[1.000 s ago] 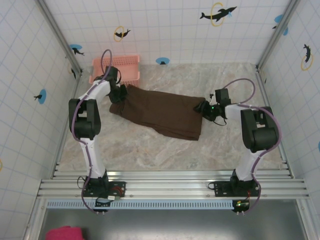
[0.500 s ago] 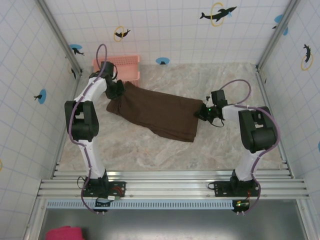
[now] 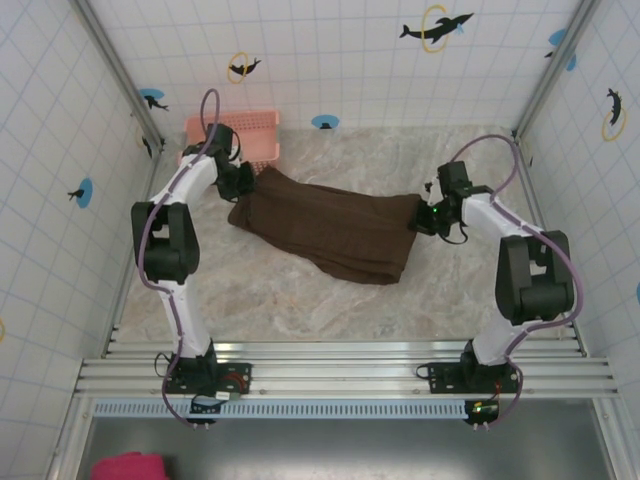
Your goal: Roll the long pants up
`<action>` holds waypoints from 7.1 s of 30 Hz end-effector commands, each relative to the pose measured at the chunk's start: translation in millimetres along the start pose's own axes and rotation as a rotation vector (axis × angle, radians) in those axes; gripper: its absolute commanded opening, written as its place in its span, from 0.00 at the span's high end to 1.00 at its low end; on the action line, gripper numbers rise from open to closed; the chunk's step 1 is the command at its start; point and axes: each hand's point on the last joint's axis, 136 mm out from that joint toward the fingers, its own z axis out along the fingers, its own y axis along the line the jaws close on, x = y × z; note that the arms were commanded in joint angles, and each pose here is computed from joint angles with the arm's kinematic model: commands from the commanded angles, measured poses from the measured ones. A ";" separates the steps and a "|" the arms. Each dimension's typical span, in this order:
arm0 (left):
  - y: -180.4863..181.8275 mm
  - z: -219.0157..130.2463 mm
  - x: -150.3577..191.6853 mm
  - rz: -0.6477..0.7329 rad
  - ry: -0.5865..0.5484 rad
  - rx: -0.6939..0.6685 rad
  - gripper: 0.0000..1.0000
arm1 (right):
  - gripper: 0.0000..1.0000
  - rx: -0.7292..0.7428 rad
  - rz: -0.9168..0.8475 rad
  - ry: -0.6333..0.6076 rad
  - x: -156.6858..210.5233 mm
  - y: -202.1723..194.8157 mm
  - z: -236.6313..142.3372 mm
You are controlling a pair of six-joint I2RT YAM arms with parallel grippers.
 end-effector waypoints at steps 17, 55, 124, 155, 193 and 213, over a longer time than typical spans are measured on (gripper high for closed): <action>19.3 11.8 -28.5 -0.024 -0.068 -0.042 1.00 | 1.00 0.256 -0.106 0.055 -5.2 -21.3 -26.1; 30.0 63.6 -42.9 -0.012 -0.026 -0.056 1.00 | 0.29 0.071 -0.032 0.088 49.9 22.3 33.9; -75.5 90.4 0.7 -0.128 -0.049 0.104 0.19 | 0.37 0.163 -0.189 0.214 -55.2 -10.2 98.1; -105.1 28.0 -22.6 -0.016 -0.102 0.172 0.17 | 0.39 0.613 -0.265 0.314 139.4 -26.7 -29.6; -70.7 -56.0 54.5 -0.086 -0.097 0.139 0.17 | 0.12 -0.322 -0.448 0.175 -98.5 153.1 170.5; -68.2 -52.7 56.8 -0.100 -0.104 0.112 0.17 | 1.00 -0.313 -0.395 0.226 -81.2 149.0 206.0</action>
